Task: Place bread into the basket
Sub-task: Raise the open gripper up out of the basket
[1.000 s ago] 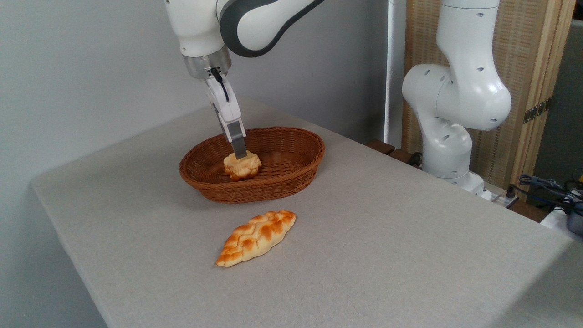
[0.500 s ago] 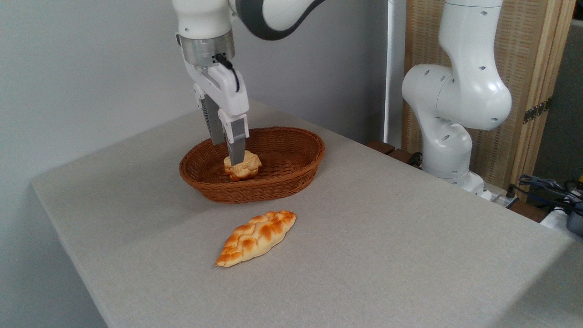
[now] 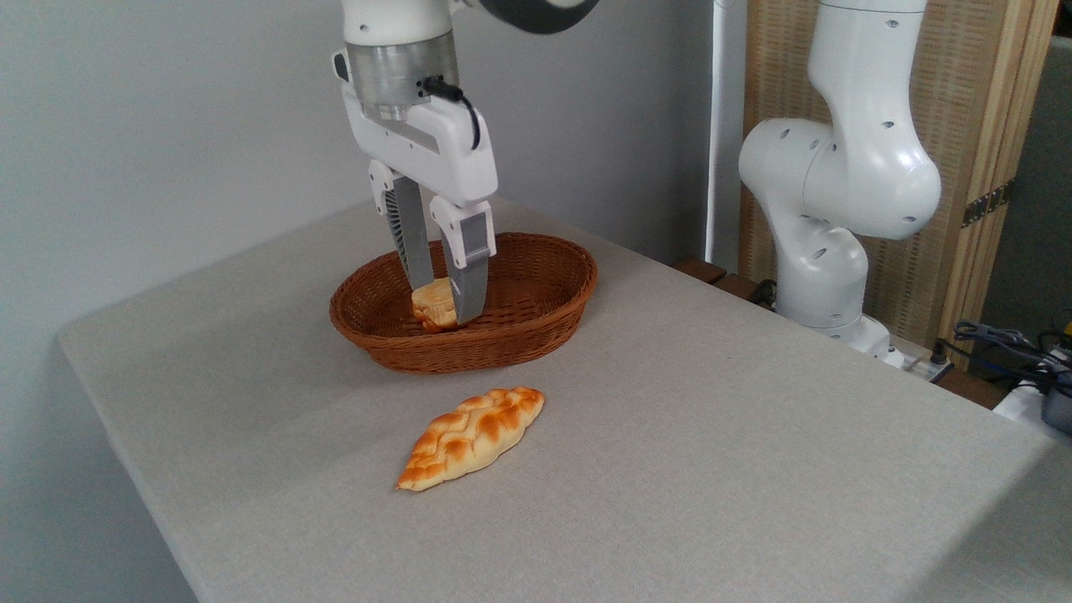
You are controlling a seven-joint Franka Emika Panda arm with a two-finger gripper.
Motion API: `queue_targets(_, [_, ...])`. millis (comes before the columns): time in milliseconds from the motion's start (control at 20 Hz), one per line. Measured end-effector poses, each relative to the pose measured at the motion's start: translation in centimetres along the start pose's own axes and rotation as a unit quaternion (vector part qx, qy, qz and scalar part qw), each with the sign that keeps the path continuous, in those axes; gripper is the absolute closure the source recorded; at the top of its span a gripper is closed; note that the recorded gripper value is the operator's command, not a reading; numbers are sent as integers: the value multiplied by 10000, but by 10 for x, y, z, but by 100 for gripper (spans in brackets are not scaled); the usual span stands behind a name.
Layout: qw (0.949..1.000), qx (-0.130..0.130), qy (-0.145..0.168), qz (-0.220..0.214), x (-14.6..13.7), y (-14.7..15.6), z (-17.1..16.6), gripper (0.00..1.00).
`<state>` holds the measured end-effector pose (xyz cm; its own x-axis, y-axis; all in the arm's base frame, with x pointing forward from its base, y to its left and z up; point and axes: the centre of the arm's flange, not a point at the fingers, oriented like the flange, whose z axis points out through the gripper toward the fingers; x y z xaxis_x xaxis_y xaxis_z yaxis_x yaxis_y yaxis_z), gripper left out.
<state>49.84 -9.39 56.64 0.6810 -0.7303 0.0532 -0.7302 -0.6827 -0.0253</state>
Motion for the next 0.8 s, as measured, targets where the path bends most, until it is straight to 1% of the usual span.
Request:
queue_targets(100, [9999,30,81,-140,-13,-19,-15,0])
queue_targets(200, [9999,2,66,-93,-21,-28,-19,0])
queue_targets(400, [10000,-40,21,-76,-23,-27,-19,0])
queue_targets(800, [10000,-20,43,-67,-22,-27,-22,0])
